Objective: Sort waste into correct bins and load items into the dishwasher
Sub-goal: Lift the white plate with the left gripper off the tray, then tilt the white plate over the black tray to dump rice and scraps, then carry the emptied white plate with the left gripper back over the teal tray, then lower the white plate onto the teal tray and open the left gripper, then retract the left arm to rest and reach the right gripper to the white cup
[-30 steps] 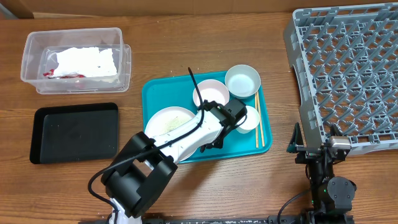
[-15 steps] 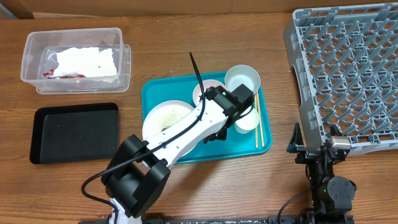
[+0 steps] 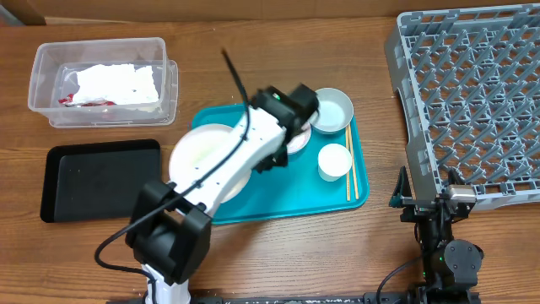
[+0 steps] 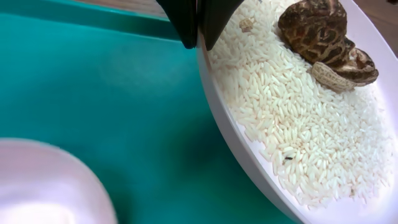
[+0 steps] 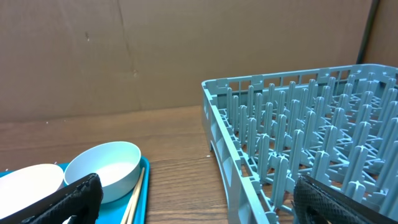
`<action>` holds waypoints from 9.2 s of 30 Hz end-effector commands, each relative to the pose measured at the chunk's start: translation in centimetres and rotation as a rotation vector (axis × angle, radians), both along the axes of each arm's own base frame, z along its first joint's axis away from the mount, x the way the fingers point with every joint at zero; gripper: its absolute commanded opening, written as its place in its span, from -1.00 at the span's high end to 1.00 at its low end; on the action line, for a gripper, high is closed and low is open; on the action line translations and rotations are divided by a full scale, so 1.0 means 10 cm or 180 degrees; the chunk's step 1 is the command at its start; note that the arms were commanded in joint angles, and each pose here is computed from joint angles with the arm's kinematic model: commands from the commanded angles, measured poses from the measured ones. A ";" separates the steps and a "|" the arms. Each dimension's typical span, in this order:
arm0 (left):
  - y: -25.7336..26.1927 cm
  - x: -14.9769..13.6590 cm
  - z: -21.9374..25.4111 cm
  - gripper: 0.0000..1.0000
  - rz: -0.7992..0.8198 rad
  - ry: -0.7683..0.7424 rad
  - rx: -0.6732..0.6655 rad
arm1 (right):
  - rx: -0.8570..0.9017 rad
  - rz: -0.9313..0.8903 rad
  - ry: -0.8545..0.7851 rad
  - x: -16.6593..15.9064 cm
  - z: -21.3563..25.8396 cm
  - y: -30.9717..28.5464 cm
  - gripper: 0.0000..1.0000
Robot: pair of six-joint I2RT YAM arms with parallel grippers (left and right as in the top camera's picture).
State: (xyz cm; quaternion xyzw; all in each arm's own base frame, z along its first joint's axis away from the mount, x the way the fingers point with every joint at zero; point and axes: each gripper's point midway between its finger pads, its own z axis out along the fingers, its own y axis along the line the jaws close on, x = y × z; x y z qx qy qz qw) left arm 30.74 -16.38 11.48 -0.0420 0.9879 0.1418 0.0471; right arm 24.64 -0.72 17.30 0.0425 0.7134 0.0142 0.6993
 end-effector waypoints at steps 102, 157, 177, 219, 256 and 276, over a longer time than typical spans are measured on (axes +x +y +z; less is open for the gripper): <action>2.90 0.21 1.26 0.92 0.1522 -0.1830 -0.4917 | -0.0009 -0.0025 -0.0012 0.00 -0.02 -0.02 -1.00; -0.76 -0.38 -0.79 0.87 -0.0560 0.0120 -0.0536 | -0.0009 -0.0025 -0.0012 0.00 -0.02 -0.02 -1.00; -0.66 0.16 1.06 -1.00 -0.0490 -0.0681 -0.0513 | -0.0009 -0.0025 -0.0012 0.00 -0.02 -0.02 -1.00; 2.67 0.62 1.48 -1.00 0.1977 -0.0891 -0.0092 | 0.0881 0.2132 -0.0509 -0.37 0.56 1.04 -1.00; 2.67 0.62 1.48 -1.00 0.1977 -0.0891 -0.0092 | 0.0855 0.1164 0.2371 -0.04 1.86 0.82 -0.99; 2.67 0.62 1.48 -1.00 0.1977 -0.0891 -0.0092 | -0.0009 0.1700 0.4669 0.23 0.11 2.10 -1.00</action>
